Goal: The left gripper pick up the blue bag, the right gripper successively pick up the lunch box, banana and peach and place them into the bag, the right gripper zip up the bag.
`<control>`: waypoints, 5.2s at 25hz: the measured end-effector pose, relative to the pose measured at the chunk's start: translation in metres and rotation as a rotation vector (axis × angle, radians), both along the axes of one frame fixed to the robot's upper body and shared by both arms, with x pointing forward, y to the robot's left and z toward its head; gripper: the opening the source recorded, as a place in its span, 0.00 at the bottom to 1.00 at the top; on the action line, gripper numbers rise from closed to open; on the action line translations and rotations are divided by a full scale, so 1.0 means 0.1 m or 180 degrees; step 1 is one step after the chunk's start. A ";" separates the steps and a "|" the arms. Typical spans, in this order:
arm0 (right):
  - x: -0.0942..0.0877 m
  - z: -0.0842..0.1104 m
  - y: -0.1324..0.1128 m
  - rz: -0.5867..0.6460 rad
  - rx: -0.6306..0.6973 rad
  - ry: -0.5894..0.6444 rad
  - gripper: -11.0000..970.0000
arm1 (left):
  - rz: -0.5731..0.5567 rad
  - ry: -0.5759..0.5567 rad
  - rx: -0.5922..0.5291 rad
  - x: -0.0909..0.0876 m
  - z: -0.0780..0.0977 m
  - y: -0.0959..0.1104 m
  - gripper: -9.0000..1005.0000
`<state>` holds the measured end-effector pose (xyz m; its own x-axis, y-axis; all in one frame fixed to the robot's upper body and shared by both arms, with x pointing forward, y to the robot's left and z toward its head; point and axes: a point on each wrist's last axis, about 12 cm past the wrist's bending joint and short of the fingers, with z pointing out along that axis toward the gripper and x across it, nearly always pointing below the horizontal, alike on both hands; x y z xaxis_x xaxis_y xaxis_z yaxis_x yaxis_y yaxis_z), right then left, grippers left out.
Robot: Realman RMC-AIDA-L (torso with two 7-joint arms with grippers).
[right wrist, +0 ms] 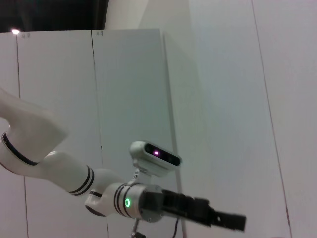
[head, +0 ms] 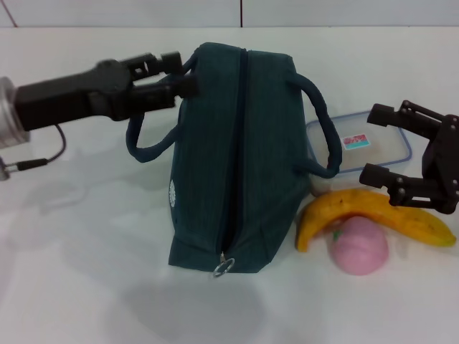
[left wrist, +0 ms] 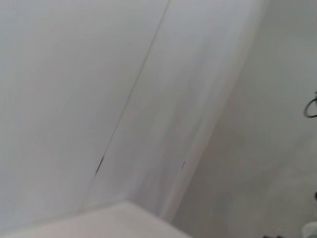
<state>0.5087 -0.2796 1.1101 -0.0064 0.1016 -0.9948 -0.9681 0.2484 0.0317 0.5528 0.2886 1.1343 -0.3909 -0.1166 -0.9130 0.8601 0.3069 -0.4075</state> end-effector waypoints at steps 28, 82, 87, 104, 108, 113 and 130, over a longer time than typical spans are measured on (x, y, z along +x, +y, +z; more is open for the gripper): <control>-0.22 -0.21 0.00 -0.0154 0.0125 0.0172 0.88 | 0.0381 0.0077 0.0178 -0.01 -0.32 -0.11 0.68; -0.01 -1.02 0.18 -0.2331 0.2372 0.3467 0.79 | 0.0149 -0.0086 0.0009 0.06 -0.24 -0.33 0.06; 0.05 -1.00 0.25 -0.2224 0.2359 0.3551 0.78 | 0.0143 -0.0094 -0.0002 0.07 -0.24 -0.35 0.06; 0.06 -0.99 0.26 -0.2224 0.2419 0.3560 0.59 | 0.0178 -0.0114 -0.0042 0.06 -0.25 -0.35 0.06; 0.06 -0.99 0.26 -0.2226 0.2418 0.3562 0.40 | 0.0178 -0.0113 -0.0042 0.06 -0.25 -0.35 0.06; 0.06 -0.98 0.24 -0.2231 0.2415 0.3524 0.28 | 0.0178 -0.0116 -0.0041 0.06 -0.25 -0.35 0.06; 0.05 -0.93 0.22 -0.2201 0.2336 0.3238 0.20 | 0.0161 -0.0101 -0.0073 0.05 -0.26 -0.37 0.06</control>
<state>0.5136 -0.2579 1.0167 -0.4096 0.8581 -0.3095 -0.1405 0.2759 0.9509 0.5583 0.2516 1.1084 -0.3549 -0.1564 -0.9217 0.8563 0.3413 -0.3877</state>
